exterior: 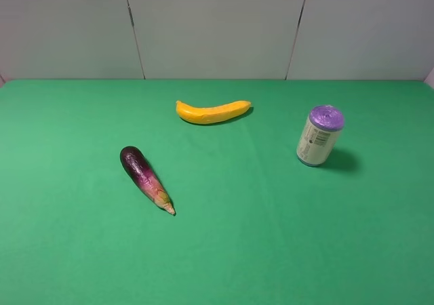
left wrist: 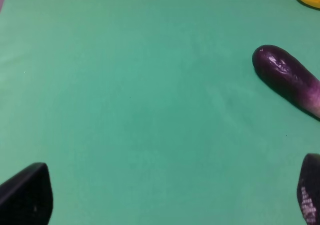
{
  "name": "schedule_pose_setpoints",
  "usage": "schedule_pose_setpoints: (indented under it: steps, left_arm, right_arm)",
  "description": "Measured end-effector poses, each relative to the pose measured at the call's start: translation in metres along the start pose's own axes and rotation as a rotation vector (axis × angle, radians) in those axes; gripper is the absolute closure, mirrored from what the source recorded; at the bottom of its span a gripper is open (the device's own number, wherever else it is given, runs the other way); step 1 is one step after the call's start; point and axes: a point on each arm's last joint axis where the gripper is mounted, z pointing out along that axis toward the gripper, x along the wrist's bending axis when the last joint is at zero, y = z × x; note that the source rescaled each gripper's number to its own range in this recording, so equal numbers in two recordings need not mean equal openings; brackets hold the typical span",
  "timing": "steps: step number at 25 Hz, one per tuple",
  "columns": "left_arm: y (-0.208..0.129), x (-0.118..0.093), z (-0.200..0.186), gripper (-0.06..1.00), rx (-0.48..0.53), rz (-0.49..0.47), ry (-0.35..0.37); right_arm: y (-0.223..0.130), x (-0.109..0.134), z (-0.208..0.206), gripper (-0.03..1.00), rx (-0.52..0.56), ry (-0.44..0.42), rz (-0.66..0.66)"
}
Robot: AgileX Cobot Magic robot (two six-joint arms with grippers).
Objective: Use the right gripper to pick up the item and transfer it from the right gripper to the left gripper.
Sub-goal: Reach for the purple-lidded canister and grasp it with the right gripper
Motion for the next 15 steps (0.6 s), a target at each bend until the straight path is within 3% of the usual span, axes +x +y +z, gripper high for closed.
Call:
schedule_pose_setpoints:
  steps: [10, 15]
  left_arm:
    - [0.0, 0.0, 0.0, 0.01, 0.0, 0.0, 0.0]
    - [0.0, 0.0, 0.0, 0.01, 0.0, 0.0, 0.0]
  right_arm:
    - [0.0, 0.0, 0.001, -0.03, 0.006, 0.0, 0.0]
    - [0.009, 0.0, 0.014, -0.03, 0.105, 0.001, 0.006]
